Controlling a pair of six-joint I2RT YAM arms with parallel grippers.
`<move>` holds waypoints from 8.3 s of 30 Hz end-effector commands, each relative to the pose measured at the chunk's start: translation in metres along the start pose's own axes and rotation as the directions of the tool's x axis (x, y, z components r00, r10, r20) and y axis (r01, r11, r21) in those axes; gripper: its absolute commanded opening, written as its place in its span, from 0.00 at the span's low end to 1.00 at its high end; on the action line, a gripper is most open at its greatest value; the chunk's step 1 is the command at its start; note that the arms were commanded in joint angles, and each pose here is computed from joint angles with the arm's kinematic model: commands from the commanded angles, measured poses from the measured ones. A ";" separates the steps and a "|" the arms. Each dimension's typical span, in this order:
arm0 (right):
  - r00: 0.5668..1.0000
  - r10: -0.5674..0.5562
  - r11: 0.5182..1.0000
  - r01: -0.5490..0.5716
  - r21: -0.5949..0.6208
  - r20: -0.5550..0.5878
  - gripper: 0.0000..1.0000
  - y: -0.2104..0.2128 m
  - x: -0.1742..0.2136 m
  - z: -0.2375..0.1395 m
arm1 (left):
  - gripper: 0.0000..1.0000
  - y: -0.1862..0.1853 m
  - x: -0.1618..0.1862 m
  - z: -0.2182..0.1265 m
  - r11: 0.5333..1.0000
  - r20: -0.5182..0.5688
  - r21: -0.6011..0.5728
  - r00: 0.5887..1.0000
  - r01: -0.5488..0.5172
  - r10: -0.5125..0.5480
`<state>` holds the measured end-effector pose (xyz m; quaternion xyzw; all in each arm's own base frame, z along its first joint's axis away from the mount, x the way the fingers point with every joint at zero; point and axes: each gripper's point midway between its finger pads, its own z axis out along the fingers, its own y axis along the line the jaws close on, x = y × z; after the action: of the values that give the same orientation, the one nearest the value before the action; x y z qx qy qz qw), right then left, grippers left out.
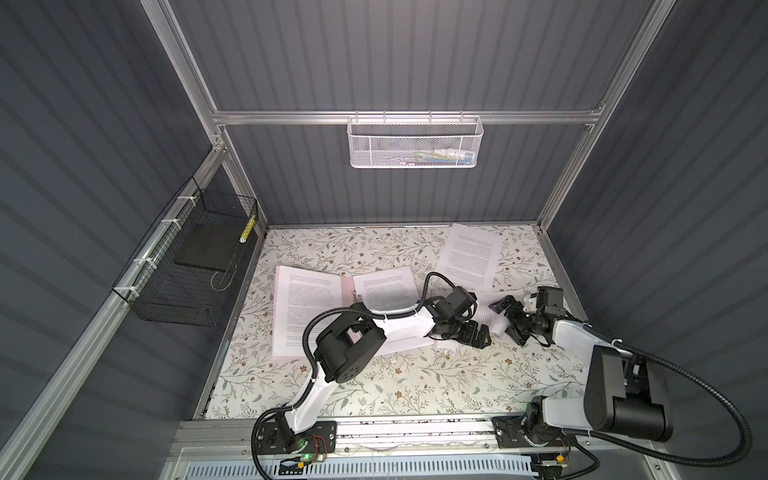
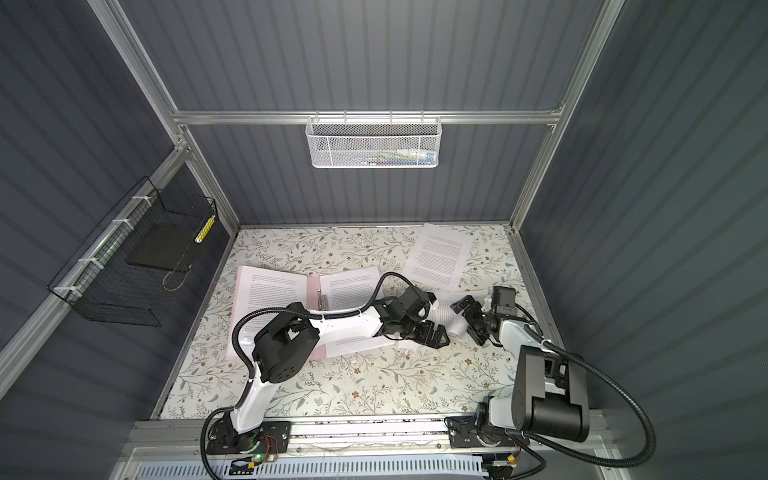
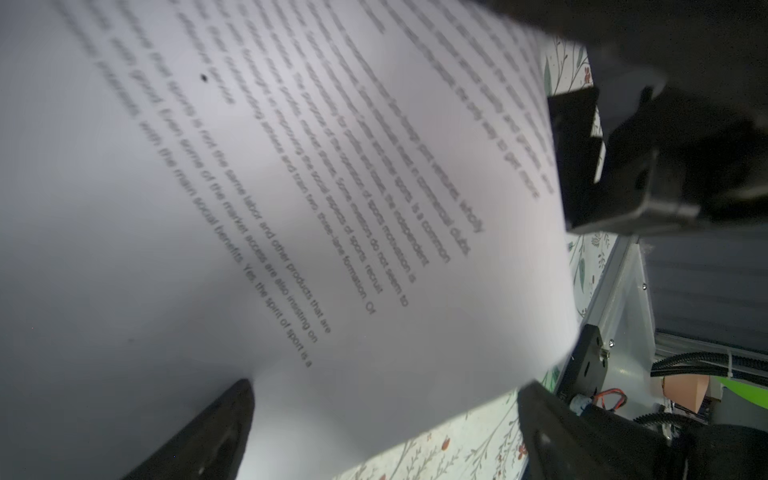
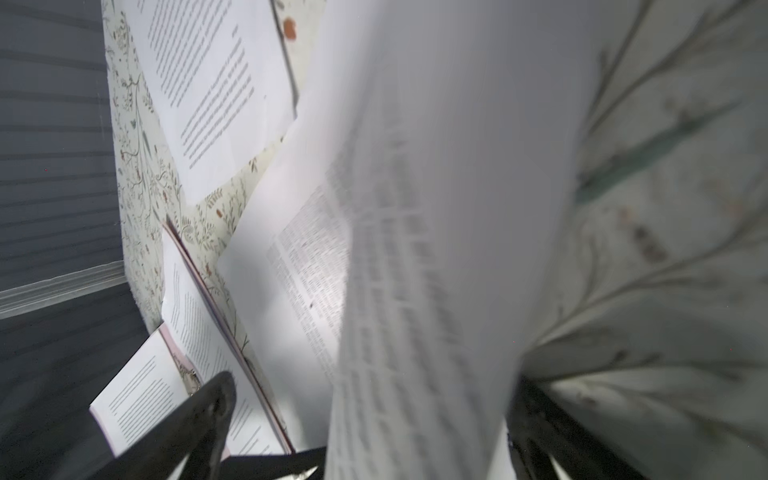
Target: Put the files into the folder
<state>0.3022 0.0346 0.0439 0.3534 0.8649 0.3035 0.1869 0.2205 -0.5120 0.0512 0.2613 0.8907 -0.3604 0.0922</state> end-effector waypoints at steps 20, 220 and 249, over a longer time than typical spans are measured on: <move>0.958 0.245 0.964 -0.224 -0.145 0.151 0.96 0.016 0.030 -0.015 | 1.00 0.066 0.067 0.032 0.981 -0.193 -0.164 0.972 0.102 -0.133; 0.165 -0.821 0.405 0.843 -0.353 -0.546 0.33 0.232 0.150 0.149 | 1.00 0.028 0.076 -0.353 0.815 0.402 -0.465 0.737 -0.346 0.543; 0.745 -0.608 0.688 0.667 0.286 -0.275 0.99 0.177 -0.054 0.132 | 1.00 0.029 0.077 -0.354 0.814 0.399 -0.469 0.740 -0.343 0.542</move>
<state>0.4919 0.1525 0.0761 -0.0107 0.9868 0.0866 0.1366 0.1786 -0.2211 0.2528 0.3369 0.7987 -0.2129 0.4508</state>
